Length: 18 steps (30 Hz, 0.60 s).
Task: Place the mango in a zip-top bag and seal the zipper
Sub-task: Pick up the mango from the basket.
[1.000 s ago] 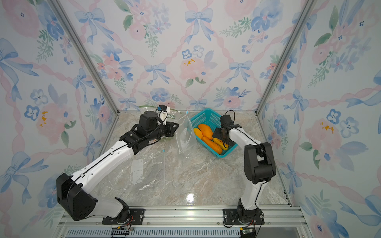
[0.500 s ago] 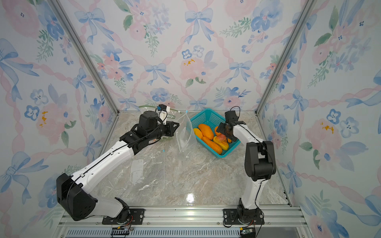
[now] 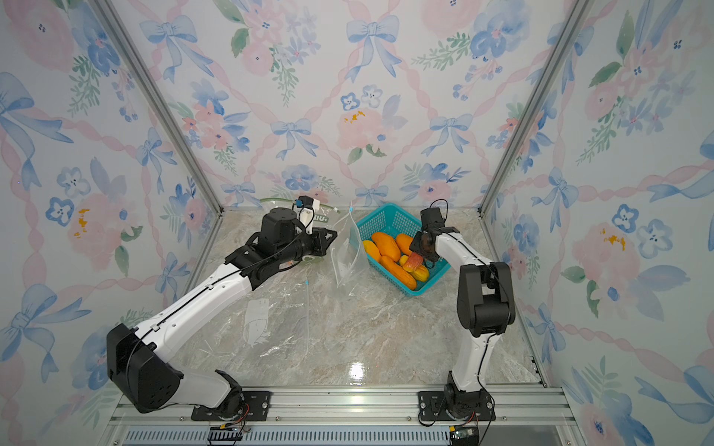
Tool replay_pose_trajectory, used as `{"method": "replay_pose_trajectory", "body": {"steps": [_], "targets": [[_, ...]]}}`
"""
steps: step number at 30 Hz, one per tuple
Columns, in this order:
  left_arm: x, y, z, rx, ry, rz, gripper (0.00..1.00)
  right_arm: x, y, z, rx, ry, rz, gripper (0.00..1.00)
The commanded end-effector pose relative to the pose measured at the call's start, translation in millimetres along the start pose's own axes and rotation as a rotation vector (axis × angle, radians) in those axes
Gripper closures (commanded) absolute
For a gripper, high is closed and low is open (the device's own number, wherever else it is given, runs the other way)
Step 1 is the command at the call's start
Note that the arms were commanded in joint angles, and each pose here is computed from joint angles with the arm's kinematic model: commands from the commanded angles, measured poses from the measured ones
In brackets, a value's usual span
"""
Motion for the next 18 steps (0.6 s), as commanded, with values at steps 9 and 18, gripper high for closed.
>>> {"method": "replay_pose_trajectory", "body": {"steps": [9, 18], "targets": [[-7, 15, 2, 0.028, -0.016, 0.047, 1.00, 22, -43, -20, -0.129, -0.108, -0.132, 0.91], [-8, 28, 2, 0.051, -0.048, 0.061, 1.00, 72, -133, -40, -0.392, -0.272, -0.295, 0.97]]}}
Point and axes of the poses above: each gripper's point midway between its finger pads, its own y axis out along the fingers, its own x axis along the line the jaws close on, z = x × y, the point moved 3 cm from there along -y, back along the fingers, and after that the axes turned 2 degrees about -y, right-handed, at the moved point
